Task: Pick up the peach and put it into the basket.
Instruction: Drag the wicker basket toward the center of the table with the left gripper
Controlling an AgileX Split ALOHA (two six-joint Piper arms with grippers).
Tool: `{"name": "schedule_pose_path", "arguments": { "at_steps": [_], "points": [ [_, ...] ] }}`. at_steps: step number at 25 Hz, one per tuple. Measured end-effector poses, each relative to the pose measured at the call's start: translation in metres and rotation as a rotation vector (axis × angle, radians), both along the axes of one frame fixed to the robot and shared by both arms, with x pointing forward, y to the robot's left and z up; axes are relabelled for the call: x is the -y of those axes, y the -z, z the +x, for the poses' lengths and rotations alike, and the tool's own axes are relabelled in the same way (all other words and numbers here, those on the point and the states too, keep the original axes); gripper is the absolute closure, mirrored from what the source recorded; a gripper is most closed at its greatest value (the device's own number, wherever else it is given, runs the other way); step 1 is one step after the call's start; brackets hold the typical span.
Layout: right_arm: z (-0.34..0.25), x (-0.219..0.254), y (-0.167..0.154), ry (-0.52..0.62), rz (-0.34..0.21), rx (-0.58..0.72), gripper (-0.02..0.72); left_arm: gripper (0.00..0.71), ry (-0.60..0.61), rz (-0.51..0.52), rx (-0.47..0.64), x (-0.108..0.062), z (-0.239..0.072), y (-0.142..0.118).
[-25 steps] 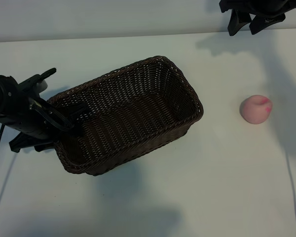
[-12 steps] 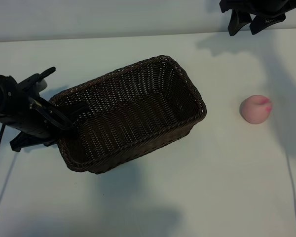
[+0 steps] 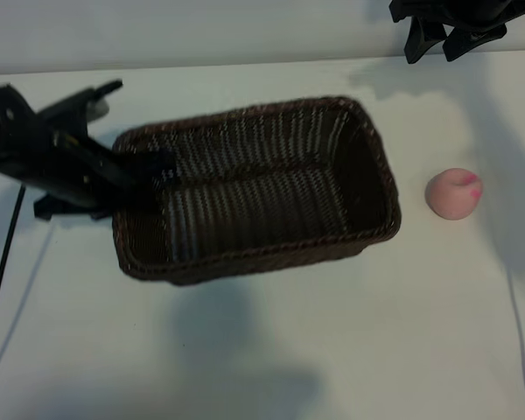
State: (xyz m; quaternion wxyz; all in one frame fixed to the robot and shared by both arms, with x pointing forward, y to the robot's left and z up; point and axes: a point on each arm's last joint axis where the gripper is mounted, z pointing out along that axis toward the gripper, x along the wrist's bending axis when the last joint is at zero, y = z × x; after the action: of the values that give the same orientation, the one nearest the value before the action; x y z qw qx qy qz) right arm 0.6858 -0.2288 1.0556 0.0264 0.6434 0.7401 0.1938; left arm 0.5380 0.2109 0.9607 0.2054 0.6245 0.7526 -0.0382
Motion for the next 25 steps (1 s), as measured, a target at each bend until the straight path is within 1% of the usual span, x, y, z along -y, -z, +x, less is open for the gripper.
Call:
{"name": "schedule_pose_path", "arguments": {
  "at_steps": [4,7,11,14,19,22,25],
  "points": [
    [0.0,0.0,0.0,0.0,0.0,0.0,0.2,0.558,0.055,0.017,0.028,0.001,0.012,-0.022],
    [0.0,0.0,0.0,0.0,0.0,0.0,0.2,0.558,0.07,0.018,0.043,-0.005,0.024,-0.037],
    [0.0,0.0,0.0,0.0,0.0,0.0,0.2,0.558,0.074,0.028,0.051,-0.015,0.043,-0.045],
    [0.0,0.0,0.0,0.0,0.0,0.0,0.2,0.558,0.09,0.036,0.02,-0.015,0.058,-0.035],
    [0.0,0.0,0.0,0.0,0.0,0.0,0.2,0.558,0.113,0.038,-0.041,-0.007,0.079,-0.009],
    [0.0,0.0,0.0,0.0,0.0,0.0,0.2,0.558,0.133,0.041,-0.06,0.0,0.088,0.004],
    [0.0,0.0,0.0,0.0,0.0,0.0,0.2,0.558,0.161,0.031,-0.074,0.011,0.094,0.015]
  ]
}}
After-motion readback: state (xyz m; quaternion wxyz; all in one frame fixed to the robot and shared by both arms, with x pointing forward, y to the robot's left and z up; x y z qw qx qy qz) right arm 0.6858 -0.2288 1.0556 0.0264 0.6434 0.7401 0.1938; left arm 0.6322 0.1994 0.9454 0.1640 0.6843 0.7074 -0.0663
